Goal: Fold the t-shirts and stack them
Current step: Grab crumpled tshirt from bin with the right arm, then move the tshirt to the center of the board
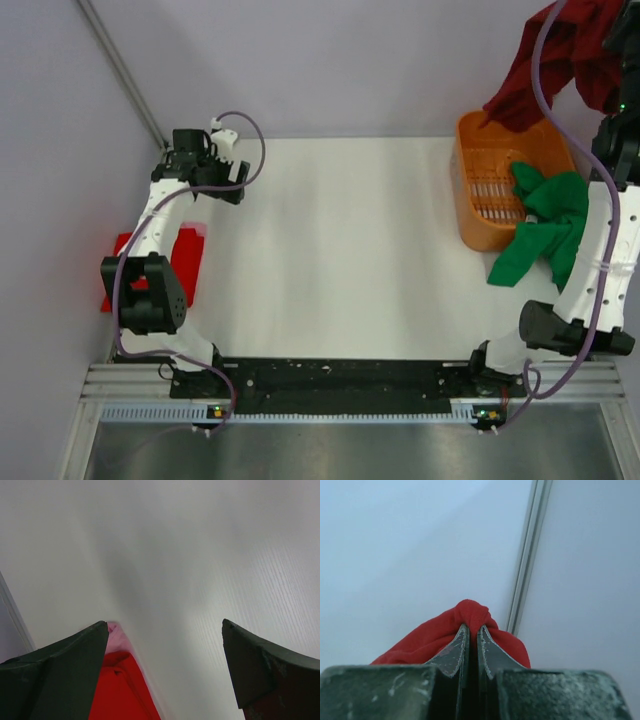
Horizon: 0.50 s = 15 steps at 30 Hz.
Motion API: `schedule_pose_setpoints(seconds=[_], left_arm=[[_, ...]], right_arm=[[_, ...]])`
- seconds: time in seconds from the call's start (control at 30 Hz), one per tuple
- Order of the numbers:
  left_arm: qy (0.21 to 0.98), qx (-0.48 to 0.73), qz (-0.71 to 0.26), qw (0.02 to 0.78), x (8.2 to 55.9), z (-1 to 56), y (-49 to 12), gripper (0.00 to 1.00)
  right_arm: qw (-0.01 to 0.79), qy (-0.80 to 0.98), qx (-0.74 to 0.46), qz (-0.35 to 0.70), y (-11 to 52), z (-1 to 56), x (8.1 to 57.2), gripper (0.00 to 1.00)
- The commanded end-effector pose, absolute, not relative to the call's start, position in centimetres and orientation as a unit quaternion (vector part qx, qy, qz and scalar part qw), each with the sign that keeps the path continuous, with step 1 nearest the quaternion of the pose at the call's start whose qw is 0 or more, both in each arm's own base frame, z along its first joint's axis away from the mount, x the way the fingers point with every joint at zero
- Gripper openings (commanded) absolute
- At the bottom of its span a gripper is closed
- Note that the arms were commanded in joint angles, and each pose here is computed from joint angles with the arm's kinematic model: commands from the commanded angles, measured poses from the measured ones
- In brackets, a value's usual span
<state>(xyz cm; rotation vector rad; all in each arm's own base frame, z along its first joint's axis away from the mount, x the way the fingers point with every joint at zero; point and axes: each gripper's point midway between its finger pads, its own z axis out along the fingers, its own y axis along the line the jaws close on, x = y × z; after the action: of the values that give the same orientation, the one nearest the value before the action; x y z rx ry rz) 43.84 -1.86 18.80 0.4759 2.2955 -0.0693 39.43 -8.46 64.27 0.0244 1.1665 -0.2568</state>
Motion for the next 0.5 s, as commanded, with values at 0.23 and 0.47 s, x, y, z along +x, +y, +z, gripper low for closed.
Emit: schedule_pose_setpoints(seconds=[0.23, 0.47], left_arm=[[0.883, 0.191, -0.012, 0.429, 43.1, 22.7, -1.7, 0.99], [0.885, 0.137, 0.065, 0.44, 43.7, 23.8, 1.3, 0.99]], right_arm=[[0.901, 0.393, -0.16, 0.085, 4.5, 73.1, 29.3, 0.0], [0.82, 0.319, -0.335, 0.337, 18.2, 71.1, 22.3, 0.0]])
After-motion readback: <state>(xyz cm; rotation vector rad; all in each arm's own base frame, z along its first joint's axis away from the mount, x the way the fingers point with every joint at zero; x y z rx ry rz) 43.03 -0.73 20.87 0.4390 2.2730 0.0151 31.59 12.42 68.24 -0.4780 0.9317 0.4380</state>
